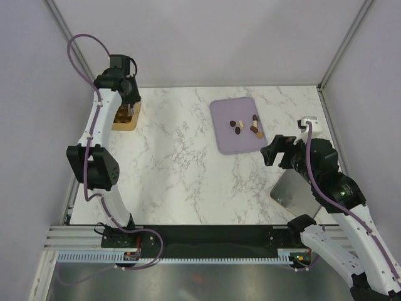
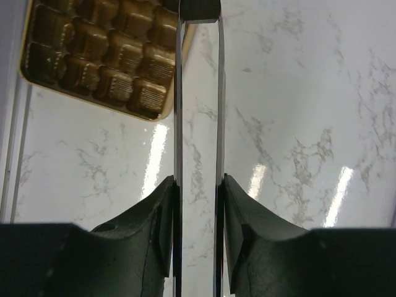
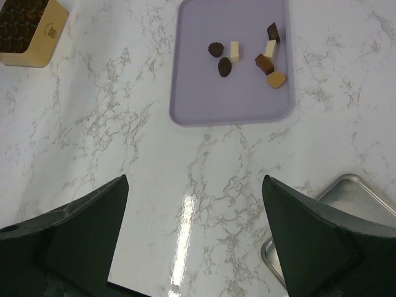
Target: Pack the chocolate
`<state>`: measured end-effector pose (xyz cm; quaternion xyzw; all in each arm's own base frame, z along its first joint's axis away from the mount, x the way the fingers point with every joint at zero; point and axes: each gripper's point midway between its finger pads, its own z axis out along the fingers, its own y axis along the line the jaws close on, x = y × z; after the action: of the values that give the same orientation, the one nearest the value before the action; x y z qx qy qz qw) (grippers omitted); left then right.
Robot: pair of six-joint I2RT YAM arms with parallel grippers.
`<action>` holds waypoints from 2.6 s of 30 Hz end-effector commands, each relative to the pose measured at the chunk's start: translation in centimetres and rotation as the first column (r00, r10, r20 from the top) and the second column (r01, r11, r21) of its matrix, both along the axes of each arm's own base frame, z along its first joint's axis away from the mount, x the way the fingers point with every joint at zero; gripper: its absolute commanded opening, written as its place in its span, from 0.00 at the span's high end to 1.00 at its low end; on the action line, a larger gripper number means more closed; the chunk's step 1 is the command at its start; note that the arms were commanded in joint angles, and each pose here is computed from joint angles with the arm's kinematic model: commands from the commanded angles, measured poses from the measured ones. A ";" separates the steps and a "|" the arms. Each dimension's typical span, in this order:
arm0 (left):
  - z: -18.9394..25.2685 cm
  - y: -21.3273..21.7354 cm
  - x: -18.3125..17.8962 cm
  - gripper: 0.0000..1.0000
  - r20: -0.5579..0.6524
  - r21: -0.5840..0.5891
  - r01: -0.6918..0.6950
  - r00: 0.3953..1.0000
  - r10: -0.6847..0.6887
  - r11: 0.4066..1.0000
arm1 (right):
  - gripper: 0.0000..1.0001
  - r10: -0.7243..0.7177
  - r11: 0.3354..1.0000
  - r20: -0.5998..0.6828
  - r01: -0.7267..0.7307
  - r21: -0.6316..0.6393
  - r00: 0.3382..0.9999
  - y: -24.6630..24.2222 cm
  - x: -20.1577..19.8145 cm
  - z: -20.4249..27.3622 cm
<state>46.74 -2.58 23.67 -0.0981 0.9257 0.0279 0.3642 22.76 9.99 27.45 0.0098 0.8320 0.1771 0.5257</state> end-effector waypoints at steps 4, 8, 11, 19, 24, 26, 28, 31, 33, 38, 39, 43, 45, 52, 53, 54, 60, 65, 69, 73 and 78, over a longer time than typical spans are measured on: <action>0.2 9.5 2.0 0.60 0.023 -0.003 -0.188 0.982 0.188 0.982 | 0.02 0.008 1.000 0.052 -0.009 0.029 0.999 0.5 0.5 1.5; -1.2 12.7 2.5 0.60 0.000 -0.013 -0.252 0.968 0.252 0.968 | 0.02 0.004 1.000 0.057 -0.005 0.024 0.998 0.4 0.7 1.7; -2.2 14.3 2.8 0.60 -0.015 -0.002 -0.280 0.960 0.280 0.960 | 0.02 0.004 1.000 0.055 -0.005 0.018 0.998 0.5 1.0 1.7; -3.6 16.2 4.2 0.59 -0.014 0.047 -0.292 0.956 0.293 0.955 | 0.02 0.006 1.000 0.055 -0.007 0.026 0.998 0.8 1.4 1.9; -4.9 16.6 4.6 0.57 -0.038 0.052 -0.294 0.955 0.296 0.955 | 0.02 -0.005 1.000 0.061 0.004 0.019 0.998 0.5 1.5 2.0; -5.1 16.9 4.6 0.57 -0.038 0.066 -0.303 0.951 0.305 0.951 | 0.02 -0.010 1.000 0.063 0.009 0.014 0.998 0.4 1.5 2.1; -5.1 17.1 4.8 0.56 -0.035 0.072 -0.304 0.951 0.307 0.950 | 0.02 -0.007 1.000 0.064 0.006 0.015 0.998 0.5 1.4 2.1; -5.3 17.5 5.0 0.53 -0.037 0.086 -0.300 0.952 0.304 0.950 | 0.02 -0.012 1.000 0.064 0.011 0.012 0.998 0.4 1.6 2.1; -5.4 17.5 5.2 0.52 -0.035 0.086 -0.297 0.953 0.301 0.951 | 0.02 -0.014 1.000 0.061 0.013 0.012 0.998 0.4 1.7 2.1; -5.6 17.6 5.6 0.49 -0.033 0.092 -0.291 0.955 0.295 0.952 | 0.02 -0.021 1.000 0.071 0.020 0.009 0.997 0.2 1.7 2.4; -5.5 17.5 5.6 0.48 -0.033 0.089 -0.290 0.955 0.294 0.953 | 0.02 -0.023 1.000 0.067 0.022 0.008 0.997 0.2 1.7 2.3; -4.2 16.9 5.3 0.48 -0.011 0.070 -0.279 0.960 0.281 0.958 | 0.02 -0.014 1.000 0.066 0.013 0.019 0.998 0.4 1.6 2.4; -2.9 16.1 4.9 0.48 0.008 0.049 -0.264 0.965 0.264 0.963 | 0.02 -0.010 1.000 0.065 0.008 0.028 0.998 0.5 1.5 2.5; -0.8 10.5 2.4 0.49 0.026 0.021 -0.168 0.986 0.167 0.986 | 0.02 -0.025 1.000 0.053 0.025 0.009 0.998 0.0 1.2 2.0; -1.7 8.5 1.9 0.49 0.002 0.016 -0.129 0.992 0.129 0.992 | 0.02 -0.027 1.000 0.047 0.027 0.003 0.999 -0.1 1.1 1.9; -0.4 7.2 1.3 0.49 0.030 0.005 -0.110 0.994 0.110 0.994 | 0.02 -0.031 1.000 0.047 0.031 -0.002 0.998 -0.3 1.0 1.9; 0.3 -4.4 -1.7 0.49 0.075 -0.015 0.125 0.990 -0.123 0.992 | 0.02 -0.033 0.999 0.066 0.032 0.003 0.997 -0.7 0.2 2.9; 1.7 -13.5 -4.4 0.49 0.116 -0.044 0.307 0.947 -0.300 0.951 | 0.02 -0.025 1.000 0.060 0.025 0.007 0.998 -0.7 -0.3 2.9; 1.7 -20.3 -6.5 0.49 0.133 -0.058 0.430 0.898 -0.420 0.901 | 0.02 -0.030 1.000 0.062 0.029 0.011 0.998 -0.9 -0.6 3.0; 0.8 -26.0 -7.8 0.48 0.127 -0.034 0.528 0.845 -0.520 0.849 | 0.02 -0.031 0.999 0.065 0.030 0.016 0.997 -1.0 -0.8 3.1; -3.0 -31.3 -8.7 0.48 0.066 -0.009 0.600 0.798 -0.599 0.800 | 0.02 -0.036 0.999 0.073 0.035 0.011 0.997 -1.2 -0.9 3.5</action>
<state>36.83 -31.85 20.99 0.2012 0.9034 -0.1048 0.3638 22.02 9.29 28.87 0.0149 0.8265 0.1729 0.5356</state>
